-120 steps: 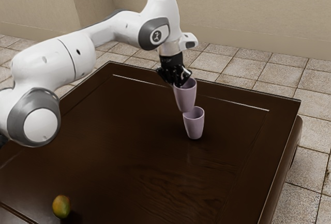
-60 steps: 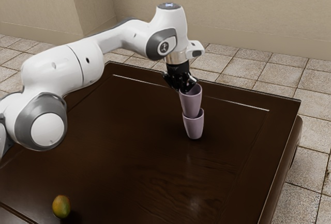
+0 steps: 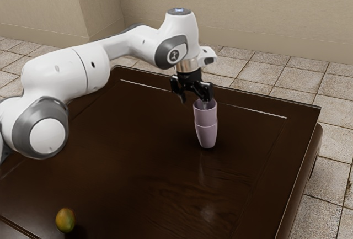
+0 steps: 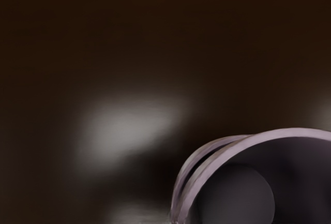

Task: Place the left cup onto the right cup

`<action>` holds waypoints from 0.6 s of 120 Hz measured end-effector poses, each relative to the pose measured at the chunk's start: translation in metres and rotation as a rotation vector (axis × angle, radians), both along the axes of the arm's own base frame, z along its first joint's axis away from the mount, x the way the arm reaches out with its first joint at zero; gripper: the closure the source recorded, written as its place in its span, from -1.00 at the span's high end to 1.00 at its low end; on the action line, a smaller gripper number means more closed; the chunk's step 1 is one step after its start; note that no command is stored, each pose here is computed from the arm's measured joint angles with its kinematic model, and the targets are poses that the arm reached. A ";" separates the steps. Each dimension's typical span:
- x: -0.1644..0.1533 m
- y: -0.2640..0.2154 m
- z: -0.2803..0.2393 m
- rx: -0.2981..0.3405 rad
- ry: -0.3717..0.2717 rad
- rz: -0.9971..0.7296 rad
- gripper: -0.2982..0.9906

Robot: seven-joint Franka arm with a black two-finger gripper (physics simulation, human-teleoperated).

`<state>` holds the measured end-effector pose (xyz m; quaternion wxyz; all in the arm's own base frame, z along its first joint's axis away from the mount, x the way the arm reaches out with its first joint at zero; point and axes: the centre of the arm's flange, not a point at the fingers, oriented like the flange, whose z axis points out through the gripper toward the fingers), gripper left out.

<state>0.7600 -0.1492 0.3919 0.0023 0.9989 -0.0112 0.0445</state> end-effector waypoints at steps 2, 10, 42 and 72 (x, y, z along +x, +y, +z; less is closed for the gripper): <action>-0.001 0.001 0.003 0.001 -0.002 0.001 0.36; -0.007 0.005 0.022 0.008 -0.015 0.004 0.41; -0.080 0.081 0.139 0.076 0.005 0.097 0.50; -0.165 0.190 0.198 0.059 0.095 0.219 0.53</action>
